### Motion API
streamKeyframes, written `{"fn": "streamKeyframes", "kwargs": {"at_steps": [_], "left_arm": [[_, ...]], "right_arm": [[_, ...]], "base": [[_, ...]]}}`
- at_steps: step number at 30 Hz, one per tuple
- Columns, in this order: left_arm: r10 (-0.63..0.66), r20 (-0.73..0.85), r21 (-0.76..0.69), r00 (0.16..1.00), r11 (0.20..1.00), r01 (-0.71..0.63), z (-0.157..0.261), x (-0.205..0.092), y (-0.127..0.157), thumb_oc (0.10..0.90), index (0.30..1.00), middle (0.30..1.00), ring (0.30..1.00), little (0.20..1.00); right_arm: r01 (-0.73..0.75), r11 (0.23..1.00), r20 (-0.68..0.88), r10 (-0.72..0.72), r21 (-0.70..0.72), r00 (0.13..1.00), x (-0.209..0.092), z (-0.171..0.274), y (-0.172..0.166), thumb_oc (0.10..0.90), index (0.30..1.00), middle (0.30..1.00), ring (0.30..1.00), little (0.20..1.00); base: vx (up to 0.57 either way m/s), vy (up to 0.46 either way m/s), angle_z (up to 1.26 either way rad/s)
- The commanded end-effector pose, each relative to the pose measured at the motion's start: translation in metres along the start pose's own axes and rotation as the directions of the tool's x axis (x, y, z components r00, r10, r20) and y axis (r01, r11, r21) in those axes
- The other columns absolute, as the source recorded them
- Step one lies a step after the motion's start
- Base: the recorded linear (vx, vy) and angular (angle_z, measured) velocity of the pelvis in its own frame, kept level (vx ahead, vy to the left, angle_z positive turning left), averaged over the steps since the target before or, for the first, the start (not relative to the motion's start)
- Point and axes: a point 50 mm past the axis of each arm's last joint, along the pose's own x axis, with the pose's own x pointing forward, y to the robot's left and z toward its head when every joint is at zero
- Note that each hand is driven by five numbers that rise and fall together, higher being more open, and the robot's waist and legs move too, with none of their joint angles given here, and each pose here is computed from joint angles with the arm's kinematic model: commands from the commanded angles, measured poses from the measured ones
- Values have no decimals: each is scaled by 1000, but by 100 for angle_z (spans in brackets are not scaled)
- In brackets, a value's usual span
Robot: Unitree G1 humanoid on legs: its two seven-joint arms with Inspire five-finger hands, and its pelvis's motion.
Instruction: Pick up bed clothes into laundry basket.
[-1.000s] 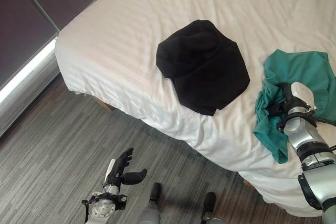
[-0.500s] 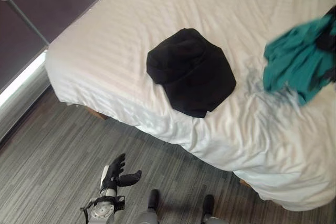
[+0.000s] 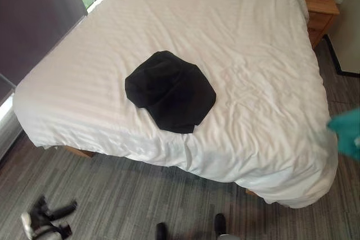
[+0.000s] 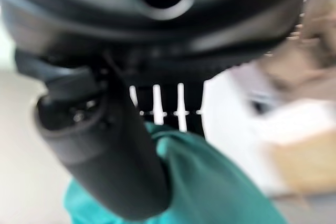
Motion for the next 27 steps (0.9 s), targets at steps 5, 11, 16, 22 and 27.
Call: {"fn": "streamKeyframes", "kwargs": {"at_steps": [5,11,16,22,27], "left_arm": [[232,612,-19,756,960,-280,200,31,35,800,900,900,900,900],[111,709,27,697,983,-184,257,21,-26,800,900,900,900,900],[-20,683,150,730,982,-113,268,21,-73,800,900,900,900,900],[-173,531,295,830,955,11,239,22,-123,800,900,900,900,900],[-342,350,470,872,869,152,191,18,-153,800,900,900,900,900]], "right_arm": [[-266,958,-236,235,-105,943,-46,-70,62,400,300,300,300,300],[-565,815,-477,450,-125,755,-121,-127,110,400,300,300,300,300],[-656,741,-497,519,-145,696,-147,-132,128,400,300,300,300,300],[-671,717,-419,559,-191,716,-149,-113,143,400,300,300,300,300],[-675,702,-331,596,-228,731,-145,-92,155,400,300,300,300,300]], "base": [[32,-23,-14],[15,-59,-4],[-2,-77,-17],[-16,-60,-7],[-22,-44,-9]]}}
